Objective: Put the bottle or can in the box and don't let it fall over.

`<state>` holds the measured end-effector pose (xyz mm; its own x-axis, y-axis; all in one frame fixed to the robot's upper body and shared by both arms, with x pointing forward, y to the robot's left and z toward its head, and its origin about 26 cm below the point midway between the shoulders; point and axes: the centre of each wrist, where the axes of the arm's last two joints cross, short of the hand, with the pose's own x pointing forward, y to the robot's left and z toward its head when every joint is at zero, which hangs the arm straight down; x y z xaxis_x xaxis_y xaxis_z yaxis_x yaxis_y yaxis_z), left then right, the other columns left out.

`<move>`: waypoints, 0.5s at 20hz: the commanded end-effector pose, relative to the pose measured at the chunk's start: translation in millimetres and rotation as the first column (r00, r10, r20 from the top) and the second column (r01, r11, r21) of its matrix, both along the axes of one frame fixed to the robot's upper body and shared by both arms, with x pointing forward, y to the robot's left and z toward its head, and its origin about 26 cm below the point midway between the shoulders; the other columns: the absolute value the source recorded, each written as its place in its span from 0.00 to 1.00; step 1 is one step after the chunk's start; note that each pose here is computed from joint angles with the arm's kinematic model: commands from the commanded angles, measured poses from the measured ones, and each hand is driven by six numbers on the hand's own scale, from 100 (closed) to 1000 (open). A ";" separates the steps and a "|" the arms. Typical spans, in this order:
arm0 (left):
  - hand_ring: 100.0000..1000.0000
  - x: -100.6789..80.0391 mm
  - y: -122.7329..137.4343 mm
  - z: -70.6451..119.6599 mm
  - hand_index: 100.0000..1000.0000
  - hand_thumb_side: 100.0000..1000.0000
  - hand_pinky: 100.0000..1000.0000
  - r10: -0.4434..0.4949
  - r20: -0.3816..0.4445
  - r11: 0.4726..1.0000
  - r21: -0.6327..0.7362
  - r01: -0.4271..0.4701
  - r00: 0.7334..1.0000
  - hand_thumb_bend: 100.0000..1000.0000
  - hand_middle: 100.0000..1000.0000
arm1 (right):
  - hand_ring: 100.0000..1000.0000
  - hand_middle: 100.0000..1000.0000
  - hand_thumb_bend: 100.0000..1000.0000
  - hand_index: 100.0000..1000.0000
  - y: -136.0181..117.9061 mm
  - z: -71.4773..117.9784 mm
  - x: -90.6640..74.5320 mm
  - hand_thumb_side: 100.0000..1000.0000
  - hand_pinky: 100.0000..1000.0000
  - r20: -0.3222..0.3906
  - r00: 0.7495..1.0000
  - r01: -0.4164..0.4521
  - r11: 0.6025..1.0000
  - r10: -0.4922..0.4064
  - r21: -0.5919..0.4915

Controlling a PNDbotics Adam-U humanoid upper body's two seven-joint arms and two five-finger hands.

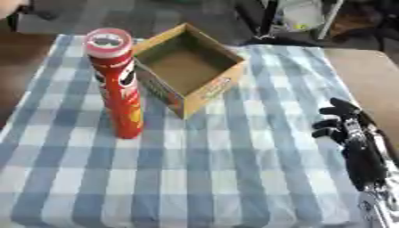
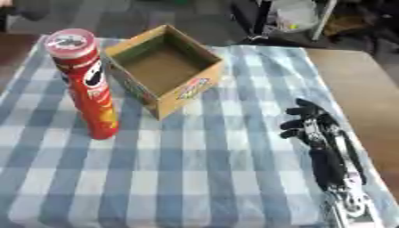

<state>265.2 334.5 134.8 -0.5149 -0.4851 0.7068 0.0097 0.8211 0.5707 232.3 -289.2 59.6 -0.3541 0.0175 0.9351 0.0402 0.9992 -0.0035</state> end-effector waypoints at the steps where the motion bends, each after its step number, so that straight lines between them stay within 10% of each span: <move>1: 0.79 0.1 0.5 7.9 0.80 0.54 0.78 -0.012 0.022 1.000 0.014 0.011 1.000 0.10 0.74 | 0.54 0.63 0.00 0.79 -2.1 5.7 1.1 0.59 0.48 0.020 1.000 0.003 1.000 -0.003 -0.018; 10: 0.80 0.4 0.3 7.5 0.80 0.54 0.77 -0.015 0.020 1.000 0.013 0.015 1.000 0.09 0.74 | 0.54 0.63 0.00 0.79 -2.0 5.4 1.0 0.59 0.48 0.018 1.000 0.003 1.000 -0.003 -0.019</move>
